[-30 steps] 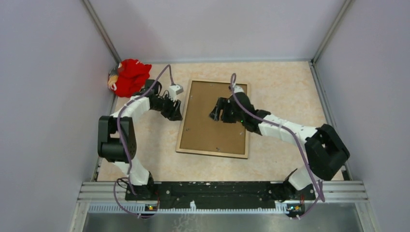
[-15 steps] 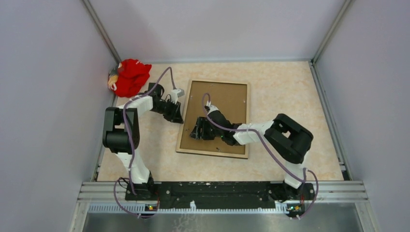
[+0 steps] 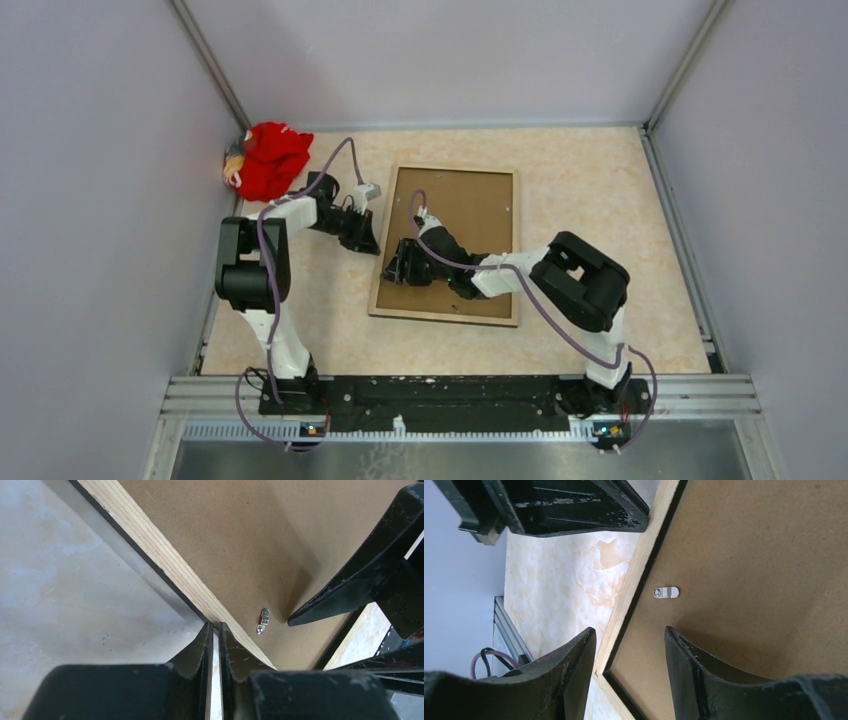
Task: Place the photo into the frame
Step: Install the photo frame at the center of the board.
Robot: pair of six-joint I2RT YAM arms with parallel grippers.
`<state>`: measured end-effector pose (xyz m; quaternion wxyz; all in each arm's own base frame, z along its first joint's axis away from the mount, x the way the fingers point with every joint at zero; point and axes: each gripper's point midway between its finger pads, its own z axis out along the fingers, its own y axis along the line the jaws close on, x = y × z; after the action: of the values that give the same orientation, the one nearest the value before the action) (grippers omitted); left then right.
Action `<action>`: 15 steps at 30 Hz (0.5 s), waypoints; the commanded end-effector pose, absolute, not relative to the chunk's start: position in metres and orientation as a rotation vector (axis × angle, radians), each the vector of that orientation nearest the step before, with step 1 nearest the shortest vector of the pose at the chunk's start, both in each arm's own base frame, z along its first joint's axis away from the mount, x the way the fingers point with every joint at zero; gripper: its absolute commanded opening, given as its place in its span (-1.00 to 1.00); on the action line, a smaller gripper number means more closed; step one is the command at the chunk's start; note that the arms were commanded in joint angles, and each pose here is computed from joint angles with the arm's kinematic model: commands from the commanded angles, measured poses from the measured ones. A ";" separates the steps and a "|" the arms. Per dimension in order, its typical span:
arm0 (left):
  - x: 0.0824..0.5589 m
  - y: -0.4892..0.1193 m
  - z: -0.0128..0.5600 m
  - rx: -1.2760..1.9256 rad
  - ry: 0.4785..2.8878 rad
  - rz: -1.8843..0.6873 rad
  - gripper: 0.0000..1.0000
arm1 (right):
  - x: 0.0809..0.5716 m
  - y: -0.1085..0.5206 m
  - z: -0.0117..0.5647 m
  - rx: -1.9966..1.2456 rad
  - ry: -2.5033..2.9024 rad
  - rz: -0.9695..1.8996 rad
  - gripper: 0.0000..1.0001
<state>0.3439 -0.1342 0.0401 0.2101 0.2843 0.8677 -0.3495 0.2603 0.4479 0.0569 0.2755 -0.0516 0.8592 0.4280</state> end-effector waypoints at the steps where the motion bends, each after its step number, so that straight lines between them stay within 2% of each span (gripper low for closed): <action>1: 0.347 -0.134 0.034 0.801 2.416 -0.974 -0.74 | 0.266 0.462 0.069 -0.143 2.266 1.176 0.05; 15: 0.344 -0.132 0.035 0.808 2.417 -0.964 -0.74 | 0.281 0.457 0.057 -0.122 2.276 1.099 0.03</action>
<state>0.3441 -0.1338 0.0401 0.2105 0.2842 0.8676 -0.3495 0.2681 0.4522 0.0519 0.2804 -0.0472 0.8634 0.4168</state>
